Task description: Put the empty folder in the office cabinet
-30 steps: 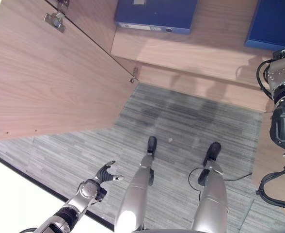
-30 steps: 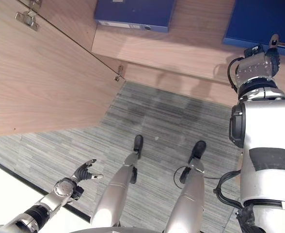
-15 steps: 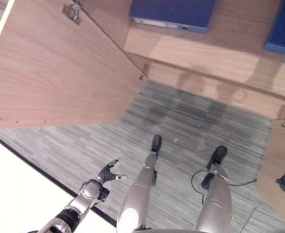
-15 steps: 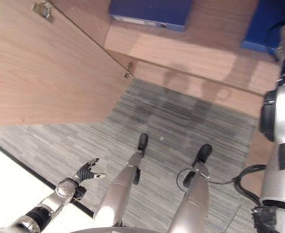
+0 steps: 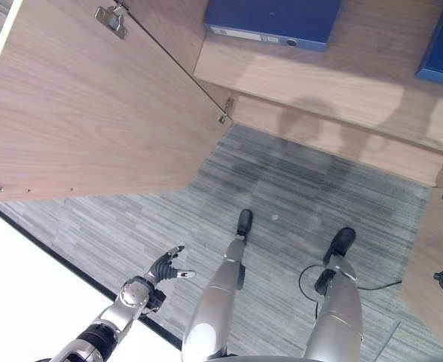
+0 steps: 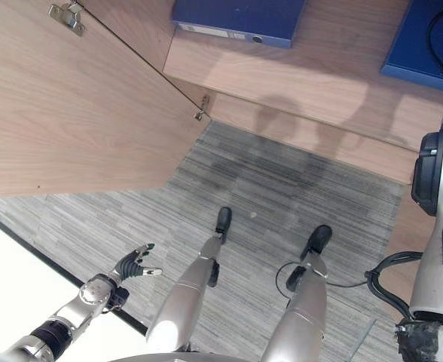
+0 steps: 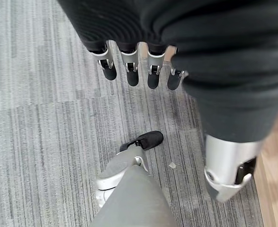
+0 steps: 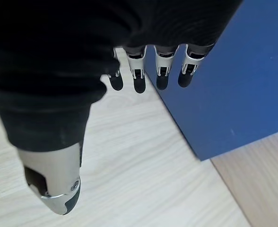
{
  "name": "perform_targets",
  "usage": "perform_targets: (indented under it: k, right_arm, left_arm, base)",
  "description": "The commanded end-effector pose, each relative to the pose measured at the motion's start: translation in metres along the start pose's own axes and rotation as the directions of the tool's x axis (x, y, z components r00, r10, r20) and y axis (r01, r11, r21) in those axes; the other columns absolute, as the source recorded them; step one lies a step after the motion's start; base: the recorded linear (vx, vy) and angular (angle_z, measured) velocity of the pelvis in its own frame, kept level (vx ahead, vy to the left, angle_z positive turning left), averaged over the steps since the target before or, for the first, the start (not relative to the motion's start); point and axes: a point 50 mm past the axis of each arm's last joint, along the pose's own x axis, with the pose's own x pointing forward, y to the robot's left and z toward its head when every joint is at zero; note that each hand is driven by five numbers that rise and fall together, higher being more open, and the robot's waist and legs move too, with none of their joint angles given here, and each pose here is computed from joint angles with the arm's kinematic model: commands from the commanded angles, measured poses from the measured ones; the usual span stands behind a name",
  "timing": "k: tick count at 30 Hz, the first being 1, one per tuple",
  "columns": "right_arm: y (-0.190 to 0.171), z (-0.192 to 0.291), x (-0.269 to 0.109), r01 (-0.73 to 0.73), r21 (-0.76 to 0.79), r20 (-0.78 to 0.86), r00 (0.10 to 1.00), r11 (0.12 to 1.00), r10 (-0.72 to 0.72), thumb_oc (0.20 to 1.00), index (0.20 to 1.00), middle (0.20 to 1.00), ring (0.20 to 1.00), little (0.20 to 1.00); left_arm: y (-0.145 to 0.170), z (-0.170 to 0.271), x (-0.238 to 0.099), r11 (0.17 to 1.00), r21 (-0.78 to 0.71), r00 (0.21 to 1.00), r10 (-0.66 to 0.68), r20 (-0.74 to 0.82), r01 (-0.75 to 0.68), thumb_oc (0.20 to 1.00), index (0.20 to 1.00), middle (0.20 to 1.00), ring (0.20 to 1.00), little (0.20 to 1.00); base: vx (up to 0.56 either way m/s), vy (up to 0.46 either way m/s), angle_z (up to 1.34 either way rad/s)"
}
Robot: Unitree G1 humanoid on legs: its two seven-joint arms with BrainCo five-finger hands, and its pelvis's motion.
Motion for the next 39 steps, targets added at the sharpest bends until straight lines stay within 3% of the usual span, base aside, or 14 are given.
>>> perform_targets:
  k: [1,8,13,21,22,23,31,32,39]
  right_arm:
    - [-0.003,0.031,0.002,-0.067,0.013,0.165,0.984,0.998,0.064,1.0,1.0,1.0,1.0,1.0]
    - [0.003,-0.006,-0.006,-0.145,0.101,0.153,0.98,0.984,0.128,1.0,1.0,1.0,1.0,1.0]
    - [0.014,-0.046,-0.035,-0.274,0.136,0.214,0.947,0.952,0.242,1.0,1.0,1.0,1.0,1.0]
    - [-0.011,-0.093,-0.075,-0.339,-0.03,0.268,0.904,0.94,0.334,1.0,1.0,1.0,1.0,1.0]
    - [-0.018,-0.106,-0.086,-0.36,-0.109,0.258,0.89,0.926,0.376,1.0,1.0,1.0,1.0,1.0]
    - [-0.031,-0.126,-0.096,-0.358,-0.219,0.223,0.887,0.908,0.404,0.2,0.2,0.2,0.2,0.2]
    - [-0.05,-0.162,-0.105,-0.349,-0.47,0.102,0.891,0.81,0.443,0.2,0.2,0.2,0.2,0.2]
    - [-0.054,-0.166,-0.101,-0.328,-0.571,0.08,0.89,0.753,0.449,0.2,0.2,0.2,0.2,0.2]
    - [-0.06,-0.162,-0.081,-0.24,-0.788,0.062,0.885,0.567,0.462,0.2,0.2,0.2,0.2,0.2]
  left_arm:
    - [0.021,-0.004,-0.007,0.999,0.006,0.999,0.048,-0.008,-0.048,1.0,1.0,1.0,1.0,1.0]
    - [0.02,-0.005,-0.006,0.998,-0.014,0.998,0.058,-0.012,-0.059,1.0,1.0,1.0,1.0,1.0]
    - [0.015,-0.007,-0.003,0.994,-0.056,0.996,0.087,-0.028,-0.089,1.0,1.0,1.0,1.0,1.0]
    - [0.007,-0.016,-0.001,0.988,-0.098,0.991,0.113,-0.064,-0.119,1.0,1.0,1.0,1.0,1.0]
    - [0.005,-0.018,0.0,0.988,-0.099,0.991,0.114,-0.071,-0.121,1.0,1.0,1.0,1.0,1.0]
    - [0.0,-0.023,-0.002,0.988,-0.102,0.991,0.108,-0.083,-0.117,1.0,1.0,1.0,1.0,1.0]
    - [-0.005,-0.03,-0.007,0.991,-0.095,0.992,0.087,-0.093,-0.096,1.0,1.0,1.0,1.0,1.0]
    - [-0.004,-0.031,-0.009,0.991,-0.091,0.992,0.091,-0.092,-0.099,1.0,1.0,1.0,1.0,1.0]
    - [-0.001,-0.03,-0.011,0.993,-0.082,0.994,0.083,-0.075,-0.089,1.0,1.0,1.0,1.0,1.0]
  base:
    - [0.0,0.0,0.0]
    - [-0.03,0.014,0.0]
    - [-0.07,0.022,-0.03]
    - [-0.03,0.001,-0.08]
    - [-0.05,0.059,-0.1]
    - [-0.05,0.06,-0.09]
    - [-0.02,0.037,-0.1]
    - [0.0,0.0,0.0]
    - [0.0,0.0,0.0]
